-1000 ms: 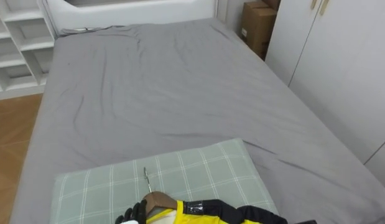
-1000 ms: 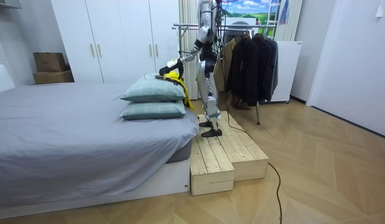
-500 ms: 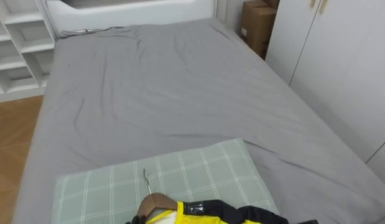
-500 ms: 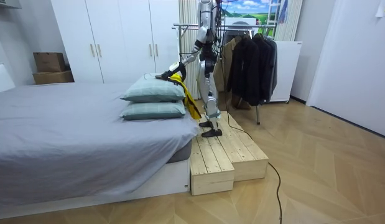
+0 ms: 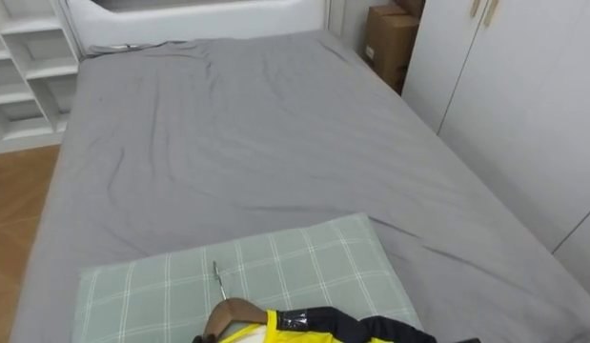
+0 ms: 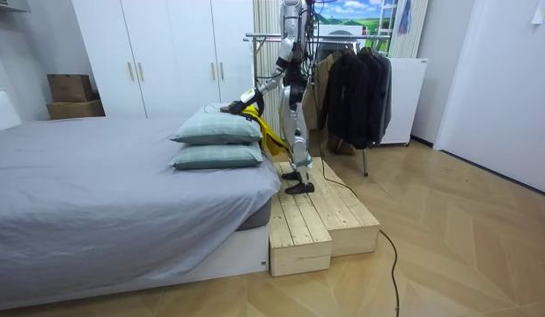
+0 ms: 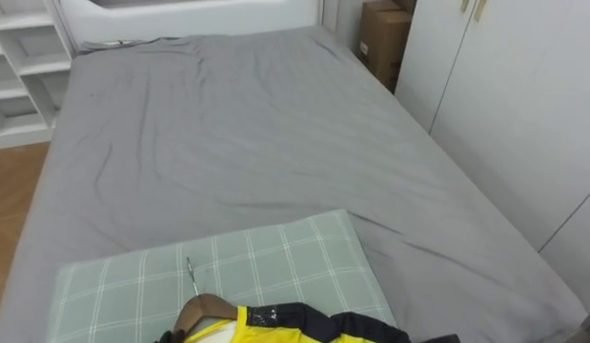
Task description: Hang clothes
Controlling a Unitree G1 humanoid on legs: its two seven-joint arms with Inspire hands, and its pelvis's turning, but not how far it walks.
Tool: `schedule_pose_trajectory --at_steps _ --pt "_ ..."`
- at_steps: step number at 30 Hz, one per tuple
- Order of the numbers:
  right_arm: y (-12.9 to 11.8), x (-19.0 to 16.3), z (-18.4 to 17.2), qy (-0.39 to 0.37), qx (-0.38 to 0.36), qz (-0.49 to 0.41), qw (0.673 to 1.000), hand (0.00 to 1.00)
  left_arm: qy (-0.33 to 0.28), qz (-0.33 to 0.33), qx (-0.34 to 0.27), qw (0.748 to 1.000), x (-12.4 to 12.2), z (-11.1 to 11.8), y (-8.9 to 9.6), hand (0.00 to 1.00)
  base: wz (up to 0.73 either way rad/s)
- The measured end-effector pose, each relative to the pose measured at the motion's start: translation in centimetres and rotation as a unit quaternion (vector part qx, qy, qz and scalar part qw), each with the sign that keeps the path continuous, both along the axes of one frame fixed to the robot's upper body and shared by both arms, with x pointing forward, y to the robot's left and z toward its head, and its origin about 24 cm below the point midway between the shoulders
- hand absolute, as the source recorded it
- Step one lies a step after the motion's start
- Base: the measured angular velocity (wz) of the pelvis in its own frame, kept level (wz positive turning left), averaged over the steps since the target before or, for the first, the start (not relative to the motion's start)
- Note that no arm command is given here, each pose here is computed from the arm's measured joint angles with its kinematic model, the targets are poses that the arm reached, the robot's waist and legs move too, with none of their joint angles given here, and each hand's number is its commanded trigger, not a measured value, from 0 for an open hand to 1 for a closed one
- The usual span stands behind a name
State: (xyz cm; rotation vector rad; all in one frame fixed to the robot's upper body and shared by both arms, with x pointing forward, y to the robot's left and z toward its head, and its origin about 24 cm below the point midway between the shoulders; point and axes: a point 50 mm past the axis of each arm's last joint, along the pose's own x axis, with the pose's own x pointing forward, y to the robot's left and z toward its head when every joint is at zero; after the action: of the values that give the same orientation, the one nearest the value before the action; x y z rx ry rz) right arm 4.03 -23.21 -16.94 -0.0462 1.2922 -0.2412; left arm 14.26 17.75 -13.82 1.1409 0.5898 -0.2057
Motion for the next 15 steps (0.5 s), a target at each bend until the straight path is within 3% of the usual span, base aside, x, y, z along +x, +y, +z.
schedule_pose_trajectory --at_steps 15 --pt "0.00 -0.23 -0.03 0.002 -0.001 -0.010 1.000 0.00 -0.001 0.057 -0.012 0.998 -0.70 -0.13 0.87 0.00 -0.01"
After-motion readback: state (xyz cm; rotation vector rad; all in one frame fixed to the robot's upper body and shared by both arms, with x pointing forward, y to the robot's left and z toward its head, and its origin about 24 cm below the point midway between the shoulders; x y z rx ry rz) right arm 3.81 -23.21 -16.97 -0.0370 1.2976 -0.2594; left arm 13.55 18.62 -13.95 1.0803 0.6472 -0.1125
